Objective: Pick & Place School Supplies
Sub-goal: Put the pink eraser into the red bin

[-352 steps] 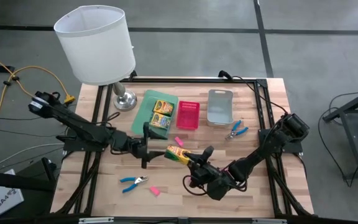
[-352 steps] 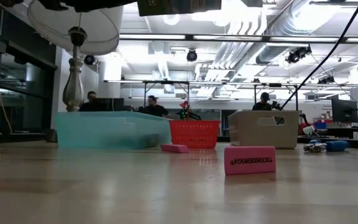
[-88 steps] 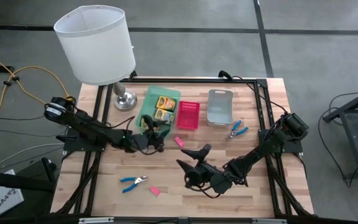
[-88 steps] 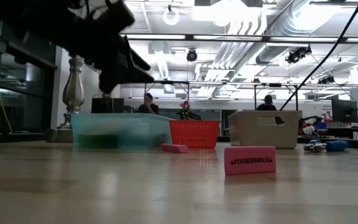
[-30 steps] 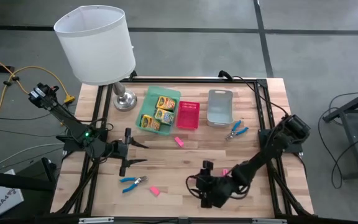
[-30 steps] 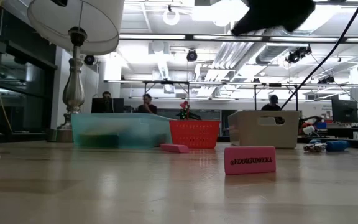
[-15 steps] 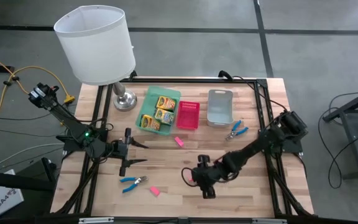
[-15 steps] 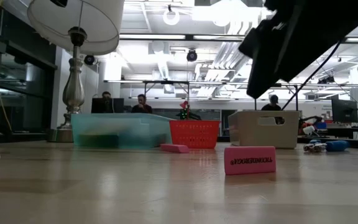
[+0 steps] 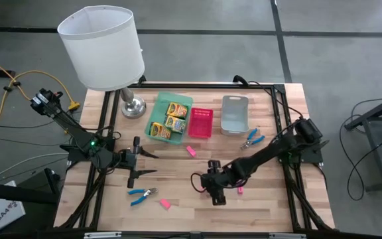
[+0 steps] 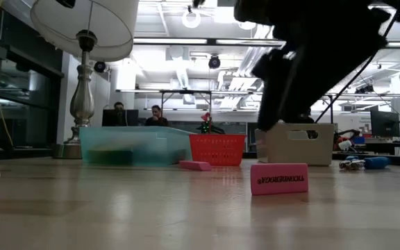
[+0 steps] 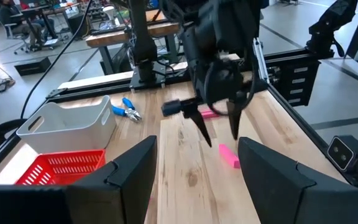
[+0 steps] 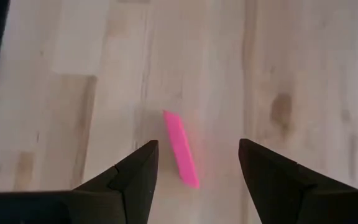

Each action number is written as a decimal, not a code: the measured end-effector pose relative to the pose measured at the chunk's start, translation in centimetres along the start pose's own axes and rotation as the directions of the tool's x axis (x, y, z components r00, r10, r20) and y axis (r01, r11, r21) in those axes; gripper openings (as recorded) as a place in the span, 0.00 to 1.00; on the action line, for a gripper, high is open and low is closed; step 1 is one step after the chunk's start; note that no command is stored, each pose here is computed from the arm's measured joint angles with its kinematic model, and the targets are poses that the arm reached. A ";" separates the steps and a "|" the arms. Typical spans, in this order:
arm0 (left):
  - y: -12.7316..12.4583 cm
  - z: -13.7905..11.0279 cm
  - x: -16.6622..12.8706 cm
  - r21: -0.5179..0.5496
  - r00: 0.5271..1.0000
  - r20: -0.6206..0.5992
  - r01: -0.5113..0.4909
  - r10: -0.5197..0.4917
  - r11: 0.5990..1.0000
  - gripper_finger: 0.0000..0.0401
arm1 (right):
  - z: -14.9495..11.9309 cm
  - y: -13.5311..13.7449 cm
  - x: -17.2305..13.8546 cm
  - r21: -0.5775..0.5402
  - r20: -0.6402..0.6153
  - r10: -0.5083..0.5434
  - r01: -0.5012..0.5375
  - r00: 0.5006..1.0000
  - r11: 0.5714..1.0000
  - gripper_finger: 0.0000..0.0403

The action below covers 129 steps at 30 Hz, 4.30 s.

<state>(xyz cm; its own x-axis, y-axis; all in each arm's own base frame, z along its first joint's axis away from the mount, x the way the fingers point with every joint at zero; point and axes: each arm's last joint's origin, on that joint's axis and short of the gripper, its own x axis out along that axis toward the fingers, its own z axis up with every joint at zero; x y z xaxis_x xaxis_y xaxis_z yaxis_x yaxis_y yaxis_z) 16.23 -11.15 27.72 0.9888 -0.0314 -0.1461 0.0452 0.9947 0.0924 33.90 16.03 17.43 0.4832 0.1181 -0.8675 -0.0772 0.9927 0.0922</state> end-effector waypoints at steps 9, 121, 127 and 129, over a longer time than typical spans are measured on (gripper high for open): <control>0.0 0.0 0.0 0.001 1.000 -0.001 0.000 0.000 1.000 0.54 | -0.7 0.1 1.7 -0.003 -0.051 0.001 -0.001 0.999 1.000 0.53; 0.0 -0.1 0.0 0.010 1.000 -0.009 0.011 -0.011 1.000 0.54 | 4.3 -17.4 -4.9 0.540 0.167 -0.295 0.163 0.941 0.825 0.07; 0.0 -0.1 0.0 0.010 1.000 -0.008 0.011 -0.010 1.000 0.54 | 3.5 -18.0 -4.9 0.484 0.092 -0.319 0.238 0.943 0.842 0.07; 0.0 -0.1 0.0 0.011 1.000 -0.009 0.011 -0.010 1.000 0.54 | 3.6 -18.2 -5.0 0.474 0.091 -0.351 0.270 0.932 0.838 0.07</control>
<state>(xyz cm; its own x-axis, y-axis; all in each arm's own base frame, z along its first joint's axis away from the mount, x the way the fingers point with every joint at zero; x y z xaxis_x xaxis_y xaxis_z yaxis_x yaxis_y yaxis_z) 16.20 -11.19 27.61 0.9869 -0.0409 -0.1561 0.0572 0.9932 0.1015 36.00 -2.52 21.82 0.5569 -0.2365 -0.7962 0.4788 0.8747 0.0750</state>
